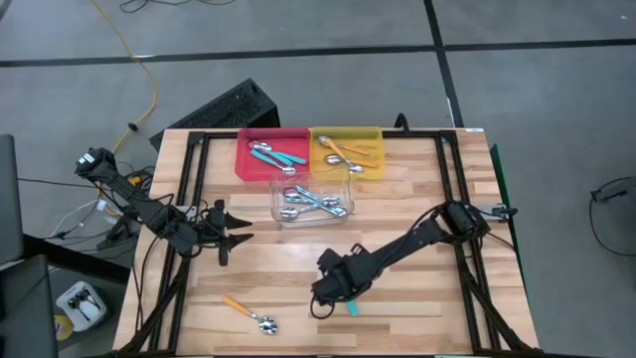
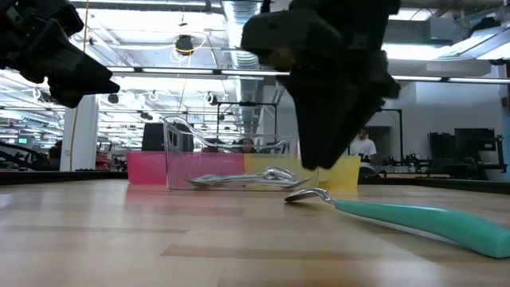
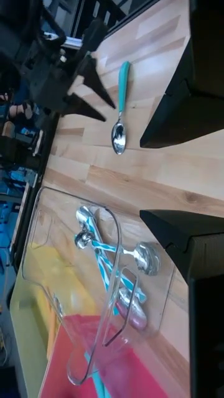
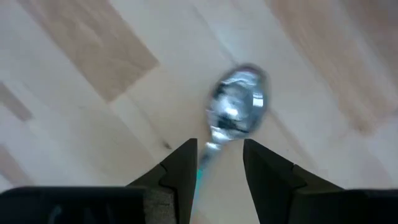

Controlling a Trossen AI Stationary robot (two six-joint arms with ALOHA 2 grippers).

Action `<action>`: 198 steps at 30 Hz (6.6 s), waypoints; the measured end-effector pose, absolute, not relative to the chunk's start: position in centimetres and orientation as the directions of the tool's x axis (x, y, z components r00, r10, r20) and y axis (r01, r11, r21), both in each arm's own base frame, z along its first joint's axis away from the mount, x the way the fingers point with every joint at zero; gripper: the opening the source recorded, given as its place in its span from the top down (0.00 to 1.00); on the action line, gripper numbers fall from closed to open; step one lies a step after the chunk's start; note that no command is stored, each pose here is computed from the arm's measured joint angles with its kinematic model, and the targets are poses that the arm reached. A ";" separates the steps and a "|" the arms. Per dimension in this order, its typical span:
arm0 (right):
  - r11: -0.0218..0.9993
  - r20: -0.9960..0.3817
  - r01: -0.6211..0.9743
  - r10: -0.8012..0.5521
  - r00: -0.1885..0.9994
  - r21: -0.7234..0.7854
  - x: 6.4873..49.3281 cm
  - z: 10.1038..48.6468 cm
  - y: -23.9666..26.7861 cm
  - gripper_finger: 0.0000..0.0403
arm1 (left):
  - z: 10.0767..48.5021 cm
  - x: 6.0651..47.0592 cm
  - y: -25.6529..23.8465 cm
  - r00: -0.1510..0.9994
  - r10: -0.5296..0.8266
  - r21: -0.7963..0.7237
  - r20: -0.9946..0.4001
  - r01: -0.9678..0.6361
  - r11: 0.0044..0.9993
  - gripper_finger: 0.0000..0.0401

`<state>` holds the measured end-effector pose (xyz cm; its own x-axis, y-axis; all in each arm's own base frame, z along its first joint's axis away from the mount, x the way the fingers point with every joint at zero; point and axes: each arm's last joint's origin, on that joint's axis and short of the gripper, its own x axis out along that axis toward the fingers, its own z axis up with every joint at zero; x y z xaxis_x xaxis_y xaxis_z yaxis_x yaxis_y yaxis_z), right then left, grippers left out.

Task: Sort silverware by color (type)
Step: Put the light green spoon into the red bin

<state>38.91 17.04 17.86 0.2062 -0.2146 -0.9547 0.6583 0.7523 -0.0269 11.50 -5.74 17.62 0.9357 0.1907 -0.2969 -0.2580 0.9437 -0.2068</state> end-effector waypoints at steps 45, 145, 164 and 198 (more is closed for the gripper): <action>0.706 -0.933 0.709 -0.253 0.257 0.004 38.1 13.8 17.6 0.81 | 17.6 11.5 -5.6 0.930 0.224 -0.203 -0.291 -0.289 0.936 0.61; 0.968 -0.412 0.203 -0.246 0.877 -0.146 47.1 26.6 -24.0 0.94 | 16.2 10.6 -4.7 0.850 0.396 0.017 -0.348 -0.417 0.909 0.61; 0.983 -0.393 0.179 -0.150 0.907 0.040 48.0 24.7 -24.4 0.94 | 16.1 10.6 -4.6 0.843 0.404 0.034 -0.354 -0.421 0.907 0.61; 0.980 -0.547 0.150 -0.056 0.835 0.129 48.4 25.3 -26.0 0.94 | 16.1 10.6 -4.6 0.839 0.424 0.031 -0.341 -0.441 0.897 0.61</action>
